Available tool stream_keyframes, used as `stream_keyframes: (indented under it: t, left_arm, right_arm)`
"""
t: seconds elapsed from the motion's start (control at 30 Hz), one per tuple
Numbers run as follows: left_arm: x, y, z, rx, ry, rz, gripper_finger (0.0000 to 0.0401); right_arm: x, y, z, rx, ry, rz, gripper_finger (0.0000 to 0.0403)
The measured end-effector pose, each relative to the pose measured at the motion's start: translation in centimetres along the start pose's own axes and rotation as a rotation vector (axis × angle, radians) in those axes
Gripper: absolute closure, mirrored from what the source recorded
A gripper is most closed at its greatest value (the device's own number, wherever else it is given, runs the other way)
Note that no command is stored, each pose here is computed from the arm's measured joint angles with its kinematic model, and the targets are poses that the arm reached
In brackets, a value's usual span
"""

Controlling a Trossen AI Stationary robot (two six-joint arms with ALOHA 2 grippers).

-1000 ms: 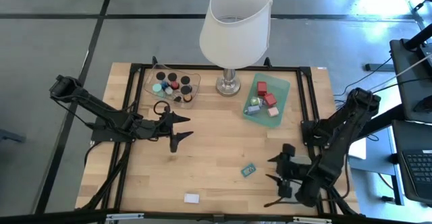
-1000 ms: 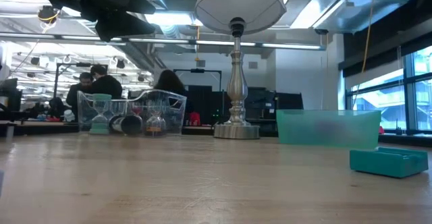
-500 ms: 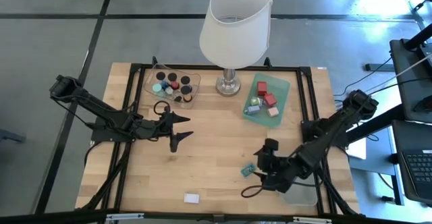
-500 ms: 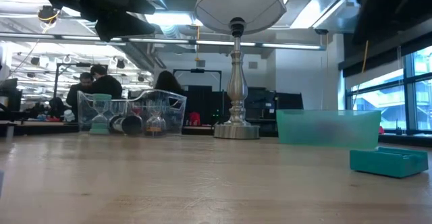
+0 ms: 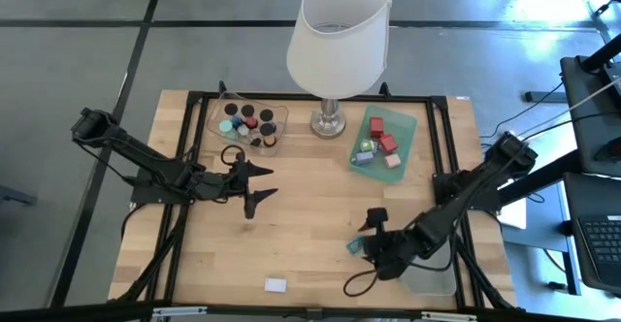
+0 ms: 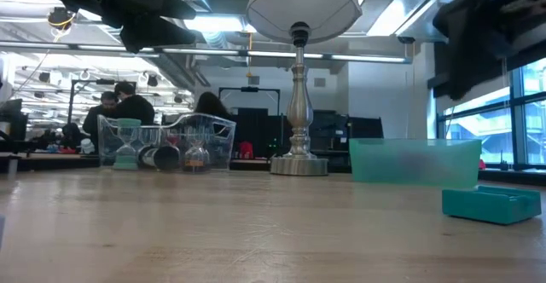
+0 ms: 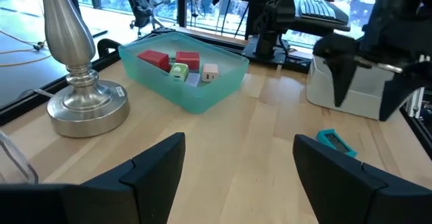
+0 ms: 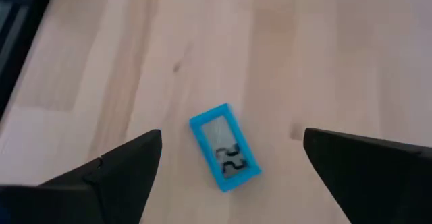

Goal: Pick & Place Office items
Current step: Put the blue digital timer into the gray bin

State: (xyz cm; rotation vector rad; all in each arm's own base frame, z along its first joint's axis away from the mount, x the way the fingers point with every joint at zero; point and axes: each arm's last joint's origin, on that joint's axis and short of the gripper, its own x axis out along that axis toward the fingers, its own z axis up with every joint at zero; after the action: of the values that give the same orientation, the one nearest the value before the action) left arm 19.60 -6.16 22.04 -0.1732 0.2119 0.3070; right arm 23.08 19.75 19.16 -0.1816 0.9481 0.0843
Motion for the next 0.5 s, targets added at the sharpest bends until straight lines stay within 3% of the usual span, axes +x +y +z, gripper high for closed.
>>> stream_keyframes:
  t: [0.27, 0.5]
  left_arm:
    - [0.0, 0.0, 0.0, 0.0, 0.0, 0.001, 0.0128]
    - [0.0, 0.0, 0.0, 0.002, 0.002, 0.003, 0.0128]
  right_arm:
    - [2.7, 1.0, -0.2, -0.123, 0.013, 0.072, 0.0037]
    - [5.0, 0.1, 0.1, -0.127, 0.065, 0.179, 0.0037]
